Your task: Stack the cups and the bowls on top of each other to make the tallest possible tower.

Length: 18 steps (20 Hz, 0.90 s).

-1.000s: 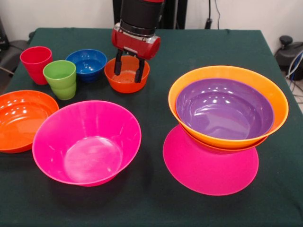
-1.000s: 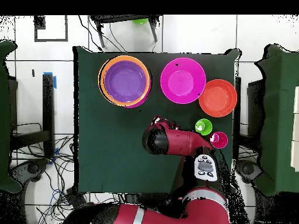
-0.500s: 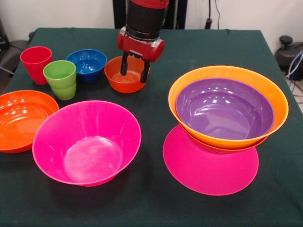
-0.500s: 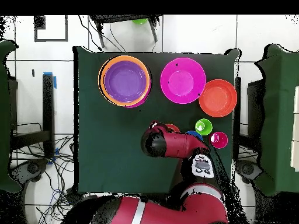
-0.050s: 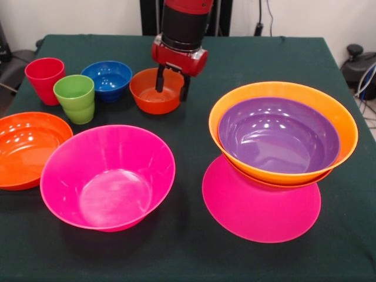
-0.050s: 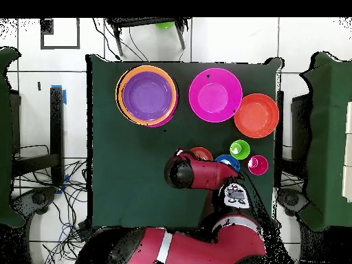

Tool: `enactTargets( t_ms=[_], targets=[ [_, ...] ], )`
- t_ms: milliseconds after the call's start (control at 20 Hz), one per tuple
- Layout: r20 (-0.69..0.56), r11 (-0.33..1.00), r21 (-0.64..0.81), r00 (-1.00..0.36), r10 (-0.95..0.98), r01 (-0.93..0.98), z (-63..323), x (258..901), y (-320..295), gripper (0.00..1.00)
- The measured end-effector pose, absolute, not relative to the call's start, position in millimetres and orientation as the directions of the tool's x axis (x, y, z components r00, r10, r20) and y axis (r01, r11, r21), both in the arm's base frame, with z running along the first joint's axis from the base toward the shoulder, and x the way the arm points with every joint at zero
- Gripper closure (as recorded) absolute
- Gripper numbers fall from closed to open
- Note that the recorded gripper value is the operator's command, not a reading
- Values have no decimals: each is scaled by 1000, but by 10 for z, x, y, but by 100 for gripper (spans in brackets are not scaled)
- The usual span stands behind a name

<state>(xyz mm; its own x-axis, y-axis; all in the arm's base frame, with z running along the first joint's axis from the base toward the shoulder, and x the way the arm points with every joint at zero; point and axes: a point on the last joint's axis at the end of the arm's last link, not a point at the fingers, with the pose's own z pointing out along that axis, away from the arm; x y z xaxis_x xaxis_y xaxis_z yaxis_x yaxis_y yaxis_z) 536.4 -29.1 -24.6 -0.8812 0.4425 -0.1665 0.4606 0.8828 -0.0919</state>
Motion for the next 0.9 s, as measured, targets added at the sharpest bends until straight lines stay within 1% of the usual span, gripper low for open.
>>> enactTargets(
  t_ms=[600, 650, 900],
  targets=[
    [-200, 888, -68, -879, 434, 454, -352, 5352, -247, 0],
    [-203, 889, -65, -879, 432, 452, -379, 5347, -235, 100],
    [-201, 890, -63, -879, 433, 452, -394, 5336, -228, 100]
  ],
)
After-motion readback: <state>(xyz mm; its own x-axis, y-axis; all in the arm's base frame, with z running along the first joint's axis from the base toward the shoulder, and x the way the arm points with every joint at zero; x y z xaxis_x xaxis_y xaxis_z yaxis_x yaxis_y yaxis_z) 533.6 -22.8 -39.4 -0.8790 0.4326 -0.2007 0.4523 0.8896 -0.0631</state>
